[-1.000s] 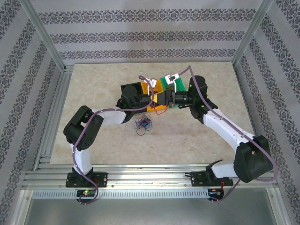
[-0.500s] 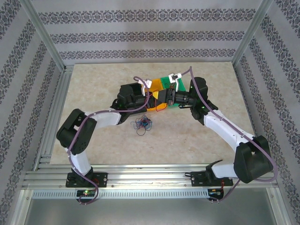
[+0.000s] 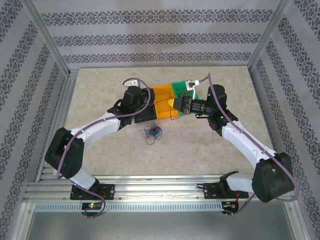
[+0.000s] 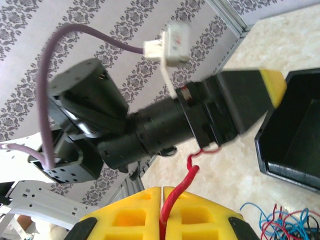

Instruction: Untangle the cables

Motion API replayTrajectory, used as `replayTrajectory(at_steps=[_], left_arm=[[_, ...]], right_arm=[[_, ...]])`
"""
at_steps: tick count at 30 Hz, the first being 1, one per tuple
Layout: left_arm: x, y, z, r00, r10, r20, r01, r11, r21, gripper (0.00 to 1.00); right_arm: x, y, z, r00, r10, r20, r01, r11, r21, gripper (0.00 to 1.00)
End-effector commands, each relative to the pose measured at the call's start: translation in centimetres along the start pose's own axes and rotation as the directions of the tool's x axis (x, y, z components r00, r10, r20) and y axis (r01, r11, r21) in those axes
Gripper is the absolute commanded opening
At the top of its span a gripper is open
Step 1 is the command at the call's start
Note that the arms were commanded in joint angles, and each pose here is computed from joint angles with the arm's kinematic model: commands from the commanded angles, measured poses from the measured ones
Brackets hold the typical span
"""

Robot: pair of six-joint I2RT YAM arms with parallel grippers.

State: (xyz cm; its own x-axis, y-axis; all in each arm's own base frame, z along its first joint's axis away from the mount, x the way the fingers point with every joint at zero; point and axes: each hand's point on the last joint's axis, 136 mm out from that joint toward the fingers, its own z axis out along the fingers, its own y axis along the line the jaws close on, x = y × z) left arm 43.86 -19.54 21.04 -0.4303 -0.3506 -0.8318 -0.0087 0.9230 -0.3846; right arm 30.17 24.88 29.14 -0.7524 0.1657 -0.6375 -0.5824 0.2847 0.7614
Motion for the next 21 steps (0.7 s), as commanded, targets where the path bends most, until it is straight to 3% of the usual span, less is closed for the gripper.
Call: replayTrajectory(at_steps=[1,4,6,11,21], left_arm=[[-2.4,5.1,-2.3,0.990,0.009,0.140,0.025,0.971,-0.236,0.78],[-4.0,9.5,-5.5,0.970,0.041,0.239,0.073,0.891,-0.448,0.79],[-4.4,11.5,-7.2,0.959,0.043,0.281,0.110,0.855,-0.506,0.80],[-3.9,12.8,-8.3,0.959,0.026,0.283,0.110,0.884,-0.454,0.80],[-0.5,13.6,-8.4,0.979,-0.052,0.197,0.136,0.888,-0.440,0.80]], right_arm=[[-1.2,-1.3,-1.3,0.998,-0.021,0.055,0.017,0.997,0.069,0.00],[-2.8,-3.6,-2.8,0.994,-0.002,0.110,-0.017,0.984,0.178,0.00],[-3.6,-5.3,-3.8,0.992,-0.002,0.129,-0.033,0.963,0.267,0.00],[-3.9,-11.1,-5.1,0.995,0.067,0.070,-0.093,0.854,0.511,0.00],[-5.7,-23.0,-3.6,0.975,0.223,-0.024,-0.125,0.630,0.766,0.00]])
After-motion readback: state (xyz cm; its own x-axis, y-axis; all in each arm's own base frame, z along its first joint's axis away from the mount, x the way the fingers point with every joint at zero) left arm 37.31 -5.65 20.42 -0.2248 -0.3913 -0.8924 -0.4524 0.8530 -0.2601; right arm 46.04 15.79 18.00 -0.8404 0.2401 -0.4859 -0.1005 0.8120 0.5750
